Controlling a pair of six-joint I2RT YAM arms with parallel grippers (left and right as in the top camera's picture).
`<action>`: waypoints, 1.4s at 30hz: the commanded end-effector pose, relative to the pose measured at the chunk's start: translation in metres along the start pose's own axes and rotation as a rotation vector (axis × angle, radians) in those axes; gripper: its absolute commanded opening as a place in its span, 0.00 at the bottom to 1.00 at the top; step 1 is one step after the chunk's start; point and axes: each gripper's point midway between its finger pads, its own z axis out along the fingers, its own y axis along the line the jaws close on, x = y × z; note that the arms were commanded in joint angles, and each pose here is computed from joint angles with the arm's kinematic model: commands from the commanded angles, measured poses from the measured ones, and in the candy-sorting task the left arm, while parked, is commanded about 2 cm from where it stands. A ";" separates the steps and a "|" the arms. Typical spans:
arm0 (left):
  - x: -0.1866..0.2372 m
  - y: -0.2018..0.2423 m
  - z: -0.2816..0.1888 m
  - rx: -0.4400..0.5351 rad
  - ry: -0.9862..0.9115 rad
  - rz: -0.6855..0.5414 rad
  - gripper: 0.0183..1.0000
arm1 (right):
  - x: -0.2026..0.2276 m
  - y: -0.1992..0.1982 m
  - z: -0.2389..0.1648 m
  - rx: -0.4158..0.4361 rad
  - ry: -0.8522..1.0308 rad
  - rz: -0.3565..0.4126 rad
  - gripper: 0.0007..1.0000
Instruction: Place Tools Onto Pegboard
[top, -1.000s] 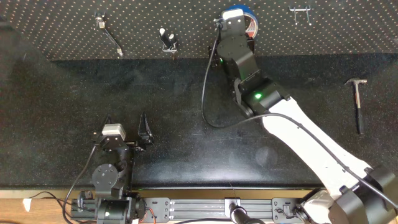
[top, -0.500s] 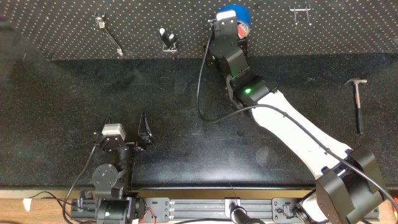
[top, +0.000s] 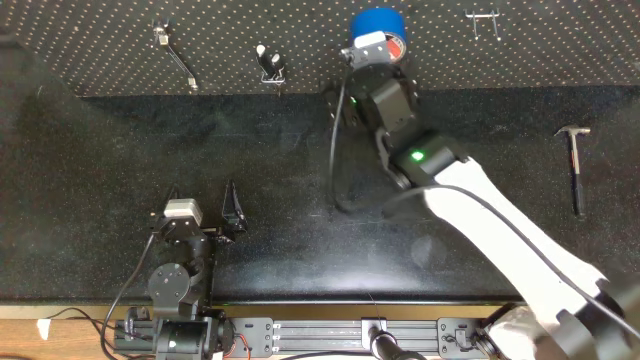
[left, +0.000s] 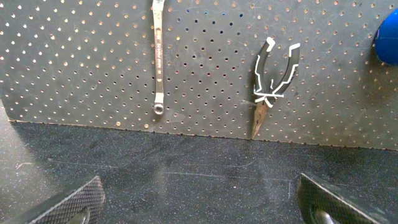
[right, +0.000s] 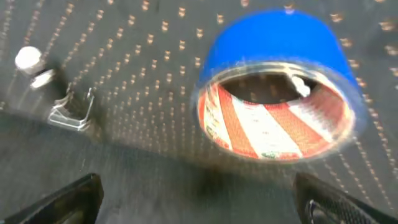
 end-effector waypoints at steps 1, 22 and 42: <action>0.001 -0.001 0.000 0.006 0.003 0.005 1.00 | 0.013 -0.016 -0.064 -0.057 0.101 0.012 0.99; 0.001 -0.001 0.000 0.006 0.003 0.005 1.00 | 0.210 -0.288 -0.168 0.345 0.890 0.200 1.00; 0.001 -0.001 0.000 0.006 0.003 0.005 1.00 | 0.284 -0.335 -0.101 0.092 0.924 0.254 1.00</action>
